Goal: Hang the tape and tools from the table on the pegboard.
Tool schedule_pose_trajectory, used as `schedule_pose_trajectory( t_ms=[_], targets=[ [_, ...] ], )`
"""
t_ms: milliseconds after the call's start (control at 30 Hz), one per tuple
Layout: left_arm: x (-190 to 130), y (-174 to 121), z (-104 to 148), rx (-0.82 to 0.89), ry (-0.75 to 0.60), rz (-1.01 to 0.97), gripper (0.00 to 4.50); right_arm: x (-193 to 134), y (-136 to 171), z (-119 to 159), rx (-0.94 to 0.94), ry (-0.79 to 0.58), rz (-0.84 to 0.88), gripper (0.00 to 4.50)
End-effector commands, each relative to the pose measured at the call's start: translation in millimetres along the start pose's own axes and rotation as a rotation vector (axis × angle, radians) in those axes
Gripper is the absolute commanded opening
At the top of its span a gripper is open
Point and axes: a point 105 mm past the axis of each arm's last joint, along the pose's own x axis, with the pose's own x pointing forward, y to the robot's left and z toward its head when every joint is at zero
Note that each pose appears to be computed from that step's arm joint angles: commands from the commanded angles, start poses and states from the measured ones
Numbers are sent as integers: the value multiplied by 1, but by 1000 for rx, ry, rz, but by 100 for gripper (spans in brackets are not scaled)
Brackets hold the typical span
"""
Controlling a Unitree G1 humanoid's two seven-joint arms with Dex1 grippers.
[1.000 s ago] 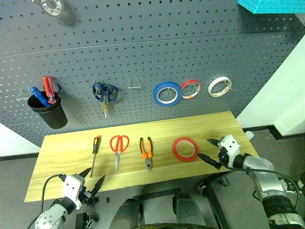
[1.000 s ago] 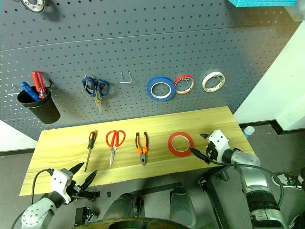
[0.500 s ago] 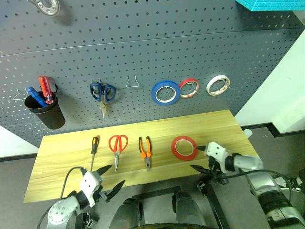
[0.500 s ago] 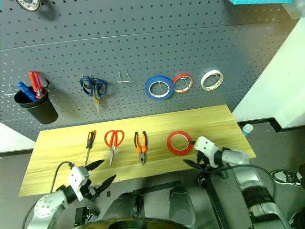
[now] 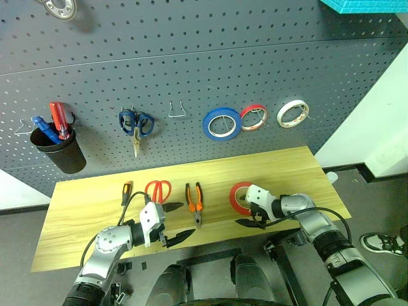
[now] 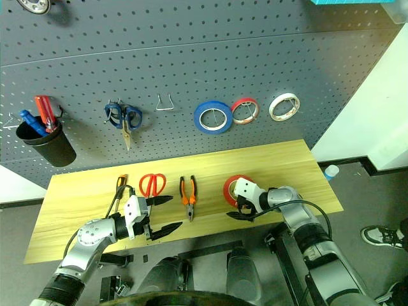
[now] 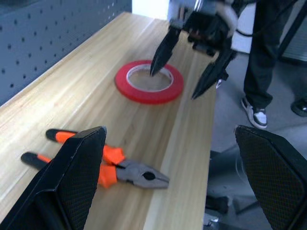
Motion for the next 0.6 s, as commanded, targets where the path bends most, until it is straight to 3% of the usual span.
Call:
schedule_pose_trajectory(
  t_ms=[33,333,467,600],
  targets=[
    [-4,-5,6,24,-11,-22,446,4,-11,0,-20,45,-39,450],
    [-18,-3,1,64,33,40,446,4,-15,-18,-21,132,-34,450],
    [-16,-1,6,71,27,55,450,4,-18,-21,-12,148,-45,361],
    [-15,0,10,74,24,61,450,5,-22,-21,-20,154,-64,215]
  ],
)
